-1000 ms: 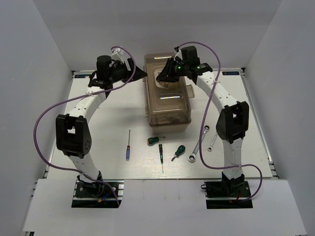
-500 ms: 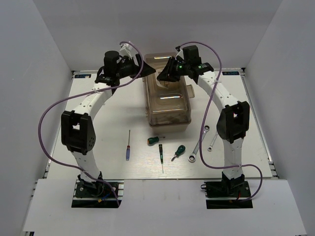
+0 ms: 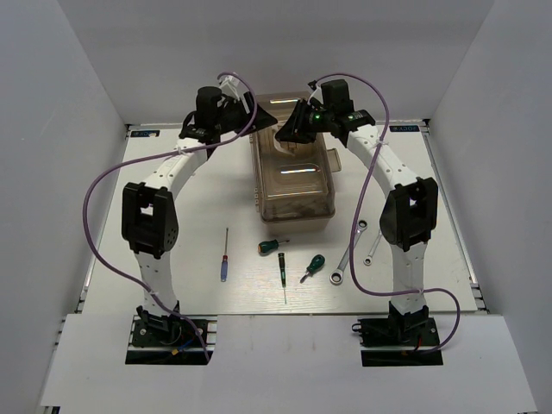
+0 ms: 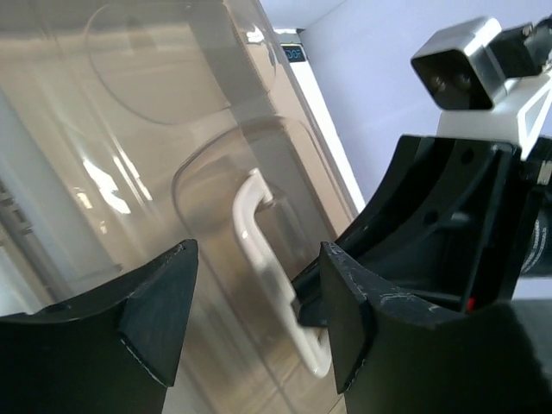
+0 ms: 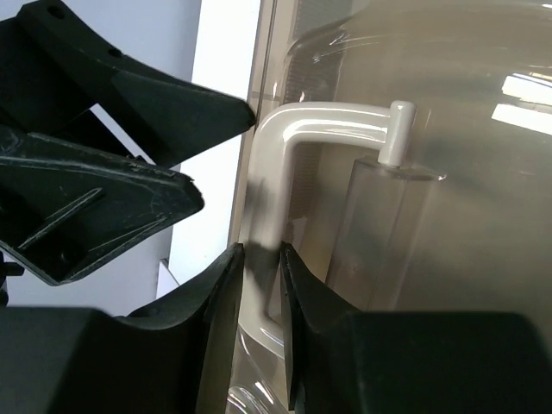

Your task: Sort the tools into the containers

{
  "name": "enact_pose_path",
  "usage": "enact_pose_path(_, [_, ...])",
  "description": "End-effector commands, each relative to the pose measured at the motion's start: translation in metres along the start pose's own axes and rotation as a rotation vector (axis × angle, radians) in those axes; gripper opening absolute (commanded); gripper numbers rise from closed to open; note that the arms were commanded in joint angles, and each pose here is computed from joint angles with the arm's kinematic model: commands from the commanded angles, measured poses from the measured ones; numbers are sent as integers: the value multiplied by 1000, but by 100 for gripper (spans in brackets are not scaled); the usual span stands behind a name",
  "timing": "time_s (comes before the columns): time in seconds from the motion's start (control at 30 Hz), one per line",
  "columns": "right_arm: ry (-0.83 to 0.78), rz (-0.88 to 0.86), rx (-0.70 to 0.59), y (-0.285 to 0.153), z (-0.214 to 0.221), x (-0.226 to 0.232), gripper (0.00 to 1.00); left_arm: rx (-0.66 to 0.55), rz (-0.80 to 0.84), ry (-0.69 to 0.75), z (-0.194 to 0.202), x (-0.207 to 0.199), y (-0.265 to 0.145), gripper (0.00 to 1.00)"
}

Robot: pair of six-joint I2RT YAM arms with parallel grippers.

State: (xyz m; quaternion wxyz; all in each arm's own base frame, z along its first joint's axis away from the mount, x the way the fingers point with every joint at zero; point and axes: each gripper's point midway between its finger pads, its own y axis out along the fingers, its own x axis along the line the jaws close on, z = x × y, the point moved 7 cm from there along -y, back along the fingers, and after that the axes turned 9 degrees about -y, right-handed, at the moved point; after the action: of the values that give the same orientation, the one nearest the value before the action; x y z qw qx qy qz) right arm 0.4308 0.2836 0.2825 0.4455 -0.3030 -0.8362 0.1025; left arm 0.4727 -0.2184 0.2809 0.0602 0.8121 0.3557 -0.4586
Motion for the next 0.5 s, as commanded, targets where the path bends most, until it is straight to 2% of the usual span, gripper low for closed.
enact_pose_path(0.0, [-20, -99, -1, 1, -3, 18, 29, -17, 10, -26, -7, -14, 4, 68])
enact_pose_path(0.13, [-14, -100, 1, 1, -3, 17, 29, 13, 9, -35, -4, -14, 11, 61])
enact_pose_path(0.47, [-15, -126, -4, 0, -5, 16, 28, 85, -41, -76, 6, -15, 8, 60])
